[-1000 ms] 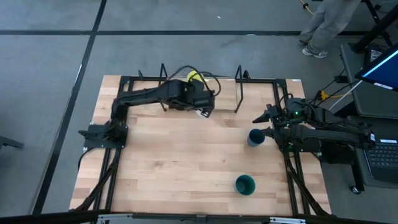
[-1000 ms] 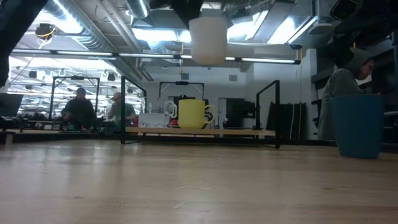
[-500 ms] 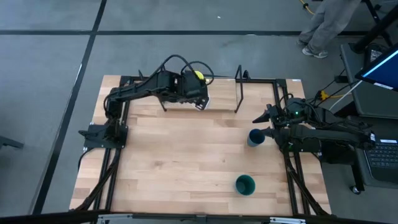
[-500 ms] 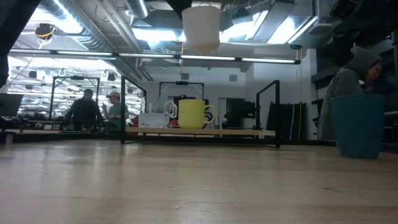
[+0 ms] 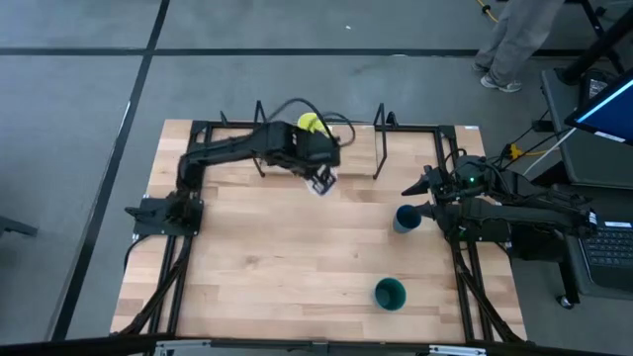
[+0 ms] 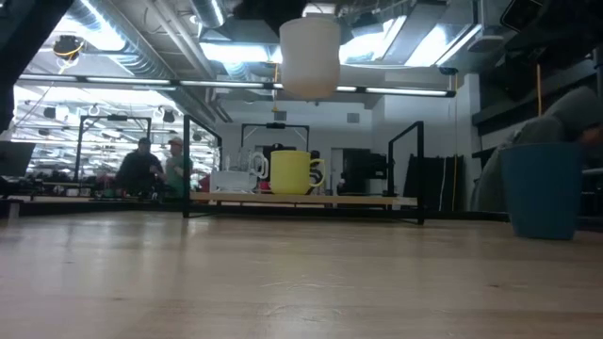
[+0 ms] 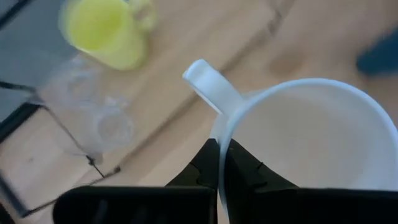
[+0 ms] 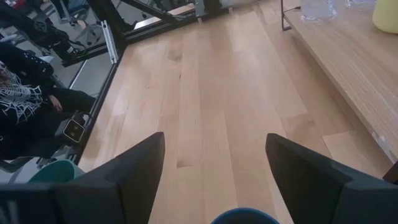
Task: Stack small to large cups/mugs on shelf
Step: Put the white mug on the shelf
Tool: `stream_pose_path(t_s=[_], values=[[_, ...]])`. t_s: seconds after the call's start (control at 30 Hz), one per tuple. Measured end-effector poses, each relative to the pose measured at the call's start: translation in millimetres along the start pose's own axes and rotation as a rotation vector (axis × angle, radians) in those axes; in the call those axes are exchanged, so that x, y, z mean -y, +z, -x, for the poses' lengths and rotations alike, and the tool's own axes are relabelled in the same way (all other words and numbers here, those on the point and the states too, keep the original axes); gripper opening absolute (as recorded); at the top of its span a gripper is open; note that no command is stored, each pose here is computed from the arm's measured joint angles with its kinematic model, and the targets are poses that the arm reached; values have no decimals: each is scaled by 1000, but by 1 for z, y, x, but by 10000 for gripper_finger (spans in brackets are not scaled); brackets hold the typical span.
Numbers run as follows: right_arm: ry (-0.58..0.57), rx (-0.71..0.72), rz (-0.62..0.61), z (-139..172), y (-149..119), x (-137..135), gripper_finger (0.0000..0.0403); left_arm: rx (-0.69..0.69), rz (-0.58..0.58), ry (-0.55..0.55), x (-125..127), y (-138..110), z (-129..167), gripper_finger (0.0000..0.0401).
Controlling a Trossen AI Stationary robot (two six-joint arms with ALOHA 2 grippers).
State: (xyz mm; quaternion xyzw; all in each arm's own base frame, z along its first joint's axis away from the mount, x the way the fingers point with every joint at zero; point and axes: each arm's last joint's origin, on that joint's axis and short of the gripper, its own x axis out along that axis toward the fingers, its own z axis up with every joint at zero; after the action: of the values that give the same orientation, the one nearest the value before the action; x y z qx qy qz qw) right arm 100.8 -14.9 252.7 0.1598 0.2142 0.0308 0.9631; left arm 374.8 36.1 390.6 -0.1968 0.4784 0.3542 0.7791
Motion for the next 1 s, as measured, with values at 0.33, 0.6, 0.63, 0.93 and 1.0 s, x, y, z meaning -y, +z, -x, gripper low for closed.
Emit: stream_pose_path(t_s=[0.33,0.6,0.63,0.93,1.0], values=[[0,-2,-1,0,0,0,282,-207,-371,-104,35,-9,-51,2],[0,-2,-1,0,0,0,282,-256,-557,-123,51,-14,-79,2],[0,-1,-1,0,0,0,282,-262,-585,-125,54,-15,-81,2],[0,-2,-1,0,0,0,282,-315,-775,-158,72,-29,-98,2],[0,-2,-1,0,0,0,282,-317,-835,-167,76,-32,-100,2]])
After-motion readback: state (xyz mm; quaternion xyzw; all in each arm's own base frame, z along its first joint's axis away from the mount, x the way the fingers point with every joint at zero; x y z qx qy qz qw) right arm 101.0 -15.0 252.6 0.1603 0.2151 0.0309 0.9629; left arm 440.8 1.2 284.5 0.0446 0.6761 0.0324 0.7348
